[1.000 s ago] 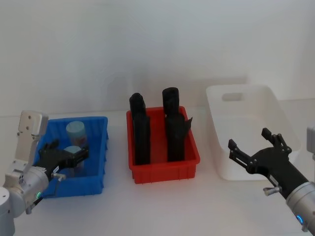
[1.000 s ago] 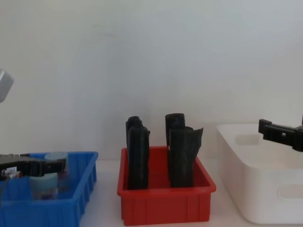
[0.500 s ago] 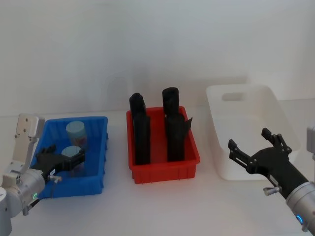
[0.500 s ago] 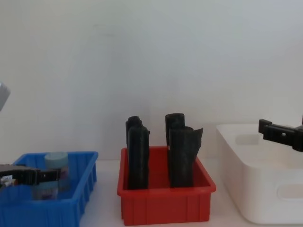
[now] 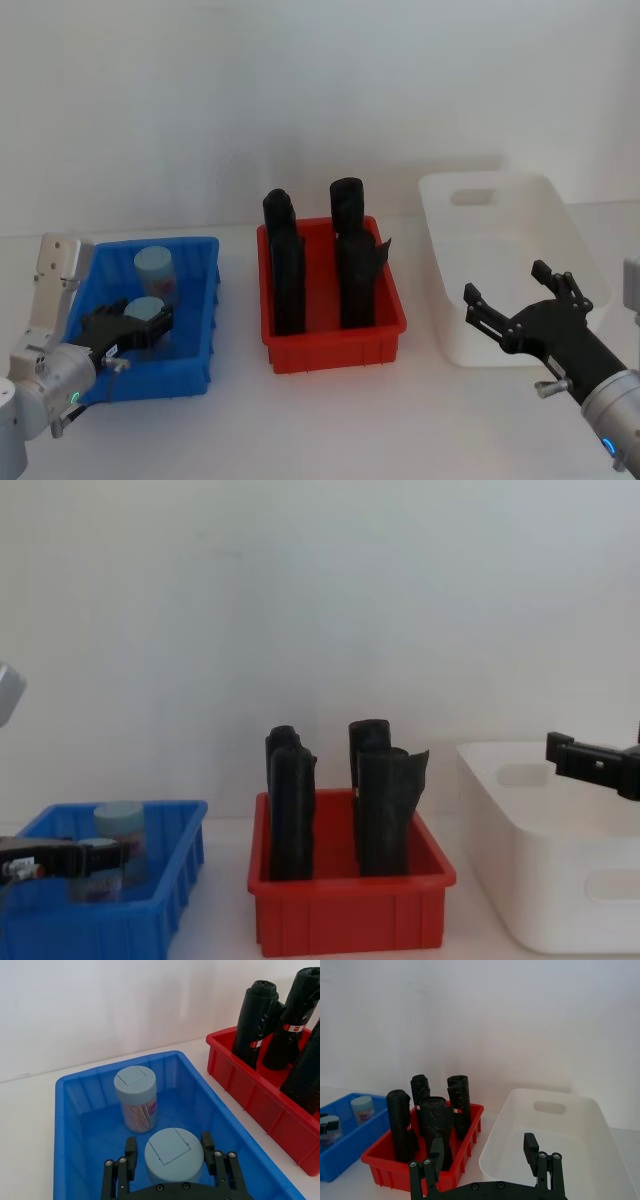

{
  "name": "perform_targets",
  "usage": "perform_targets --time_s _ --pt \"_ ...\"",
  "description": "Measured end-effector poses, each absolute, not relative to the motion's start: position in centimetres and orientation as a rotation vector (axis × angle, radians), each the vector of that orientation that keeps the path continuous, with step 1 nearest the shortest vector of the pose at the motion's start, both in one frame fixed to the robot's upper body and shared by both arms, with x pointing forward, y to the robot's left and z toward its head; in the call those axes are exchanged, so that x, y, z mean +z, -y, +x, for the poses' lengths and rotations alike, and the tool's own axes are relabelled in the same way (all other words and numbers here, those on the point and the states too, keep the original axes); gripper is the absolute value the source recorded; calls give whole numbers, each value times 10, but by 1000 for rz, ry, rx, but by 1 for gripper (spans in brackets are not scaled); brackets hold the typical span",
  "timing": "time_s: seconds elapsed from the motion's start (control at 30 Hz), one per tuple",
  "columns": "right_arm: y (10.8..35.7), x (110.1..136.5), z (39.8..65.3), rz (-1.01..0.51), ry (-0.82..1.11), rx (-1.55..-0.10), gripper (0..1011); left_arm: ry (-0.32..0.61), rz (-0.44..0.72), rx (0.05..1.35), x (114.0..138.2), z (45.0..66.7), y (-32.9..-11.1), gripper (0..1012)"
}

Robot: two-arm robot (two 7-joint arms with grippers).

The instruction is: Pick the cotton swabs from the blue box and place them into the white box.

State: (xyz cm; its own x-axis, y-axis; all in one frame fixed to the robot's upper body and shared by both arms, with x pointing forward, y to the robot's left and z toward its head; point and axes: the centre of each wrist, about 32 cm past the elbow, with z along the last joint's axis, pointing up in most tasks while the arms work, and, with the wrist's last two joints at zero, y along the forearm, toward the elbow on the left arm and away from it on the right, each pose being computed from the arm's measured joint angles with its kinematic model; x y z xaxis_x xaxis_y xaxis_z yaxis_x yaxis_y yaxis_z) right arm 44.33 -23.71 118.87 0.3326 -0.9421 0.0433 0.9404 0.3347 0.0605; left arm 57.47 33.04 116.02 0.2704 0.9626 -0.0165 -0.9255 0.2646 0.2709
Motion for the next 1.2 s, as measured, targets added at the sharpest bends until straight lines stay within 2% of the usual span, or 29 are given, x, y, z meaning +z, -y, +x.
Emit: perform_targets --time_s 0.13,0.2,0.63,1.2 --pt "237 1189 443 26 75 -1230 1002 -198 222 1281 1160 575 -330 702" --pt "237 1189 443 26 75 -1229 1002 -199 222 1278 1160 576 -330 673" --pt "237 1189 443 26 75 -1229 1002 -165 232 1263 1172 573 -326 670" --pt "237 1189 443 26 75 -1230 1001 -24 229 1150 1240 566 -304 670"
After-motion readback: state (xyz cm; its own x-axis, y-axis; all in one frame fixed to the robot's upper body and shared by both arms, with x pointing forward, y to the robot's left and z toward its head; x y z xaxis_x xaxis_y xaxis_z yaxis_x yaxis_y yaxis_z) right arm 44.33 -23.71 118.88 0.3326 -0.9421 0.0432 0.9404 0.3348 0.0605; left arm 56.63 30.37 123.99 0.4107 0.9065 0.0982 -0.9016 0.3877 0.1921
